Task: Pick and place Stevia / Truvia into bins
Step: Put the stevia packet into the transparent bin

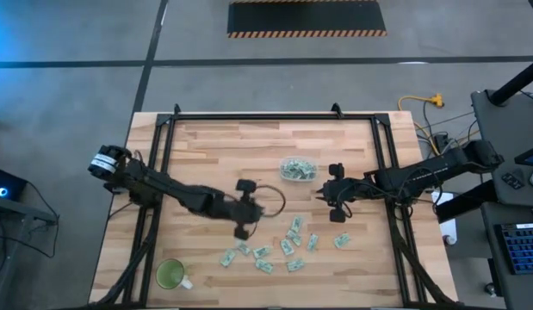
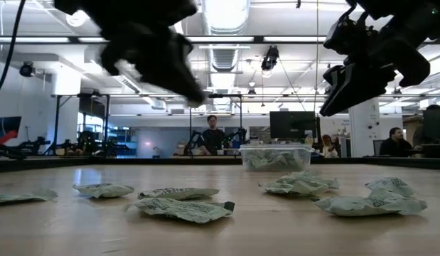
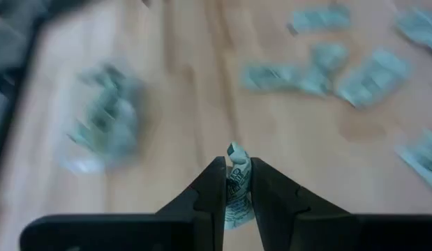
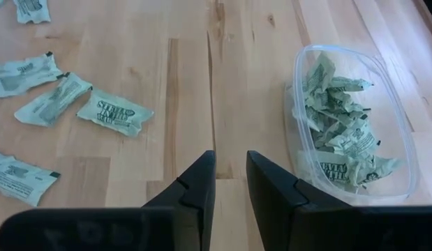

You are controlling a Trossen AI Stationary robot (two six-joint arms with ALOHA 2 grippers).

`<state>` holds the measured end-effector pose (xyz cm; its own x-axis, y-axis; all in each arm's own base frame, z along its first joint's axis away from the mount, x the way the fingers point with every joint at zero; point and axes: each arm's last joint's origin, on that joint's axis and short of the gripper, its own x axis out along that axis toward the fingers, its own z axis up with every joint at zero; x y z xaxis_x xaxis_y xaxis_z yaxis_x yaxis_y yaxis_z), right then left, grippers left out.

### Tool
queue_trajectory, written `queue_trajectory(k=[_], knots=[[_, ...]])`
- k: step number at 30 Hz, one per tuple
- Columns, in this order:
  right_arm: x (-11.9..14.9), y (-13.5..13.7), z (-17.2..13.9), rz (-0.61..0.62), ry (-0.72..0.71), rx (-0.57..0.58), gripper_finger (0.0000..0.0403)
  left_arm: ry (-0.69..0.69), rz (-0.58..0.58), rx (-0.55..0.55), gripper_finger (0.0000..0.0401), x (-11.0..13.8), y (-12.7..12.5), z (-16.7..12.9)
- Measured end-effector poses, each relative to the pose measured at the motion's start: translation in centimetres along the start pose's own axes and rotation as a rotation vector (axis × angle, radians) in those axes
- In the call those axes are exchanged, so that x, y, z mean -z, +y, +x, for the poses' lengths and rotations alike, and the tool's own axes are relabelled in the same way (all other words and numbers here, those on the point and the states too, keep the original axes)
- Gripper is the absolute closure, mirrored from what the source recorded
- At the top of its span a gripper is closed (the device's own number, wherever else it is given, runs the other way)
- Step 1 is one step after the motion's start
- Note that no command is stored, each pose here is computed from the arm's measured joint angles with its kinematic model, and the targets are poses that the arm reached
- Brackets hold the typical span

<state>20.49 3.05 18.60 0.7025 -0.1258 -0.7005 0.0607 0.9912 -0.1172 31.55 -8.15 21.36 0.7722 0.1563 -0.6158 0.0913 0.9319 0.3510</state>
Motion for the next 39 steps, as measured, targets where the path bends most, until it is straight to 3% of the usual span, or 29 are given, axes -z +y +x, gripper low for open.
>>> queue_trajectory(k=[6, 17, 23, 28, 35, 39], knots=[[0.2, 0.0, 0.0, -0.002, 0.008, 0.001, 0.0330, -0.124, 0.002, -0.068, 0.0357, -0.4, 4.6, 2.0], [0.4, 0.0, 0.1, -0.003, 0.013, 0.004, 0.0330, -0.322, -0.171, -0.070, 0.0357, 1.3, 12.0, 6.6], [0.4, 0.0, 0.1, -0.003, 0.011, 0.003, 0.0330, -0.331, -0.299, -0.043, 0.0357, 1.8, 13.5, 10.5], [0.5, 0.0, 0.2, -0.004, 0.017, 0.004, 0.0330, -0.328, -0.326, -0.033, 0.0357, 1.1, 13.7, 13.2], [0.8, 0.0, 0.2, -0.001, 0.024, 0.004, 0.0330, -0.288, -0.331, -0.038, 0.0352, 0.4, 14.1, 14.1], [0.8, 0.0, 0.3, -0.002, 0.025, 0.006, 0.0330, -0.260, -0.325, -0.037, 0.0317, 0.5, 14.2, 14.2]])
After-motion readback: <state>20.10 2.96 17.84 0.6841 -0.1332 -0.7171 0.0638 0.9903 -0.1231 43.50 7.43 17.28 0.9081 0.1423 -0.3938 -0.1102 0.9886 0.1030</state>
